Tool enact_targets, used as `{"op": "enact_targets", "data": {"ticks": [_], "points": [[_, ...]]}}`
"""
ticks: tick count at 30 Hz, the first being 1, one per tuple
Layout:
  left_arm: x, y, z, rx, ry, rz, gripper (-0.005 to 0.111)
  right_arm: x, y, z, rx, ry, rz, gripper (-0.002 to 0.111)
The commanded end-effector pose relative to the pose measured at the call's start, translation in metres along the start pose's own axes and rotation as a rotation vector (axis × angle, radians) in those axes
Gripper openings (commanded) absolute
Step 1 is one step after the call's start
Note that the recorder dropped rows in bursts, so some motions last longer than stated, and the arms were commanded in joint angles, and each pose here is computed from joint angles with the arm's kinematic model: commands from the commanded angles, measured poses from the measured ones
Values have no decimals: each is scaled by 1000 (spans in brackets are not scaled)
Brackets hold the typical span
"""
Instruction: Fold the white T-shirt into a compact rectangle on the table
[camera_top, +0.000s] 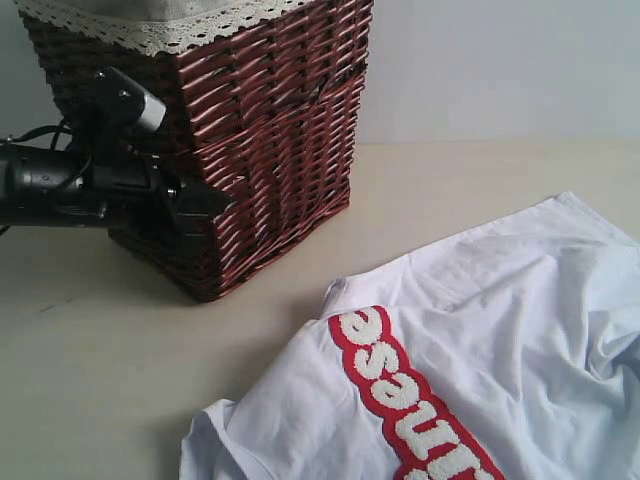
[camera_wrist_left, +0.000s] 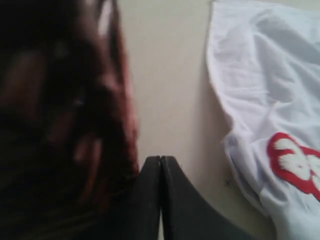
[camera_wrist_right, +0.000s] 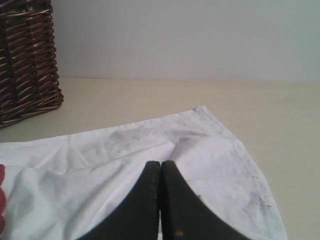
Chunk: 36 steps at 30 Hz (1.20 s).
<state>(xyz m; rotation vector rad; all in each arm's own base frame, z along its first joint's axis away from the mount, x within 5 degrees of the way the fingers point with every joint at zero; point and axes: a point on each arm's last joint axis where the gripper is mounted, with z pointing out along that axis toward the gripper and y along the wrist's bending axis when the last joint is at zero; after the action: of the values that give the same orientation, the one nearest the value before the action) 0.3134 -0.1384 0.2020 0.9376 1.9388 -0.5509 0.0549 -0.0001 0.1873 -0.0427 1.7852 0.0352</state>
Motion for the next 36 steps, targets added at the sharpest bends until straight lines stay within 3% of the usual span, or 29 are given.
{"op": "enact_targets", "data": {"ticks": [1, 5, 11, 17, 24, 29, 36], "points": [[-6, 18, 15, -77, 17, -2, 0, 1, 0, 0, 3, -6, 0, 0], [-16, 37, 29, -151, 24, 13, 0, 1, 0, 0, 3, -6, 0, 0], [-17, 77, 27, -465, 143, 3, 0, 1, 0, 0, 3, -6, 0, 0], [-15, 105, -5, -603, 130, -104, 0, 1, 0, 0, 3, -6, 0, 0], [-16, 133, -68, -752, 75, -176, 0, 1, 0, 0, 3, -6, 0, 0], [-3, 144, -85, -772, 67, -228, 0, 1, 0, 0, 3, -6, 0, 0], [-11, 137, -79, -659, -3, -216, 0, 1, 0, 0, 3, -6, 0, 0]]}}
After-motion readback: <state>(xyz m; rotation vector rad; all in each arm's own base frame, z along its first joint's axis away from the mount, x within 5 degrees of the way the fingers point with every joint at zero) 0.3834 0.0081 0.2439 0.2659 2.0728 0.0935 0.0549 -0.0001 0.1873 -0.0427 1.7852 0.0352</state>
